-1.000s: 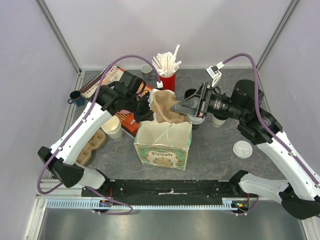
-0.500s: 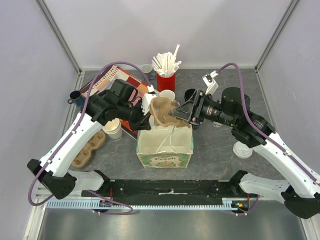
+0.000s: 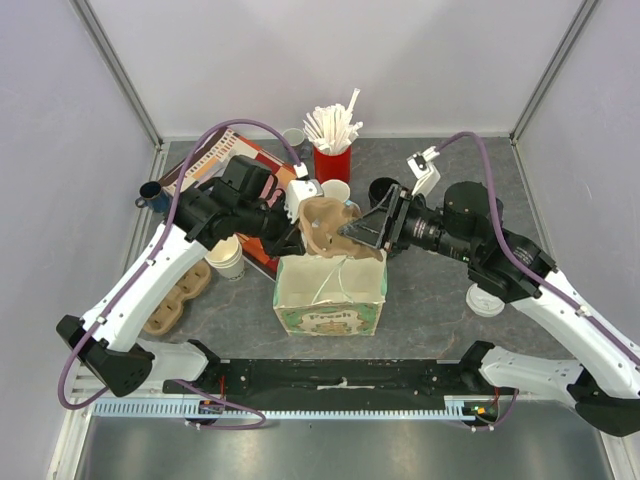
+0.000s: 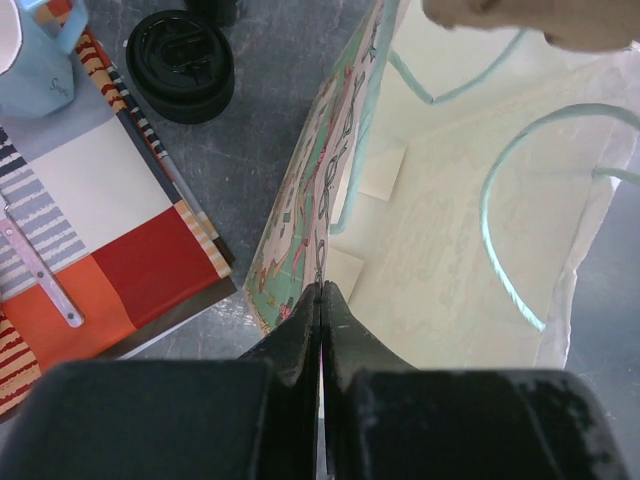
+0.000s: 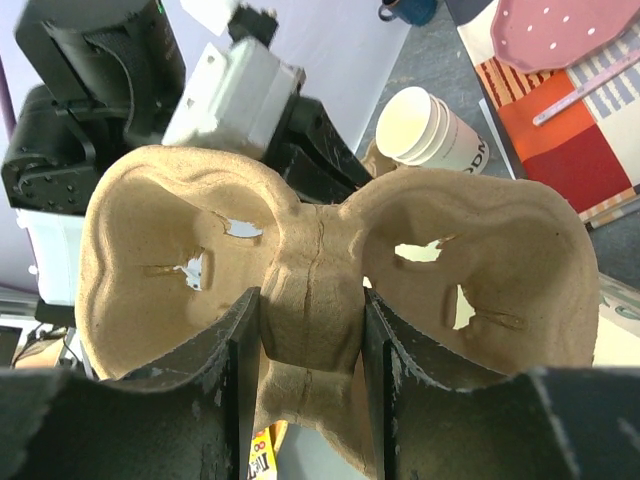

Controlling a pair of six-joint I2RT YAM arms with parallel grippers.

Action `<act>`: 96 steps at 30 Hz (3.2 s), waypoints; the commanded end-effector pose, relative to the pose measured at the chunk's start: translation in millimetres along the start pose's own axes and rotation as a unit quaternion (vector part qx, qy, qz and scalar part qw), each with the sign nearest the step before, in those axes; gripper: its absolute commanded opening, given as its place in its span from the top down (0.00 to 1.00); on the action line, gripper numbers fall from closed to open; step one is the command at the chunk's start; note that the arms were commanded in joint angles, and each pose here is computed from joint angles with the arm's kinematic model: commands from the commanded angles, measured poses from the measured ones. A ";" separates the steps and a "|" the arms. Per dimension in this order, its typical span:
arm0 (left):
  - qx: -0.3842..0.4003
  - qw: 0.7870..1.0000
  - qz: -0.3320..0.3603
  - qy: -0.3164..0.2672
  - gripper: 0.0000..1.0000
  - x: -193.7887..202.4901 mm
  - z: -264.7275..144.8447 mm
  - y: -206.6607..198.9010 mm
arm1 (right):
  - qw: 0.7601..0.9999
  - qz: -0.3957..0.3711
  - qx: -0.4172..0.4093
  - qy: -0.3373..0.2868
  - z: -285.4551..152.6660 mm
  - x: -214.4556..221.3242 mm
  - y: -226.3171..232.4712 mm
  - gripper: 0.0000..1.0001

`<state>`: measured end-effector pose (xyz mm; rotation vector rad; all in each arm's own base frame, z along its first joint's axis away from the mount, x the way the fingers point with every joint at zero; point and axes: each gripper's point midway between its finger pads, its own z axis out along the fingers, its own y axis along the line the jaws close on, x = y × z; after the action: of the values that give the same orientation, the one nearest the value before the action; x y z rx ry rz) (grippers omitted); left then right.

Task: Pack the takeout coffee

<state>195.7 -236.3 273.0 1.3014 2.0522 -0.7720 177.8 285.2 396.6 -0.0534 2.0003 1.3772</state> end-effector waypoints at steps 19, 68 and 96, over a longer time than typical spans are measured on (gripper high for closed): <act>-0.039 0.999 0.014 -0.020 0.98 -22.1 -11.2 11.1 | 0.996 -0.075 0.032 0.021 7.6 17.8 -21.1 1.00; 0.021 0.998 -0.030 -0.049 0.98 -19.6 -9.8 -14.2 | 0.989 -0.118 0.089 -0.001 4.2 13.9 -24.4 1.00; 0.023 0.996 -0.056 -0.071 0.98 -30.7 -4.8 -2.4 | 0.927 -0.181 0.311 0.105 39.5 84.0 -97.5 1.00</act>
<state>202.7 -242.3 281.2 1.1046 2.1246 -0.8977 176.0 298.6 277.8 -0.1527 2.3478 0.5742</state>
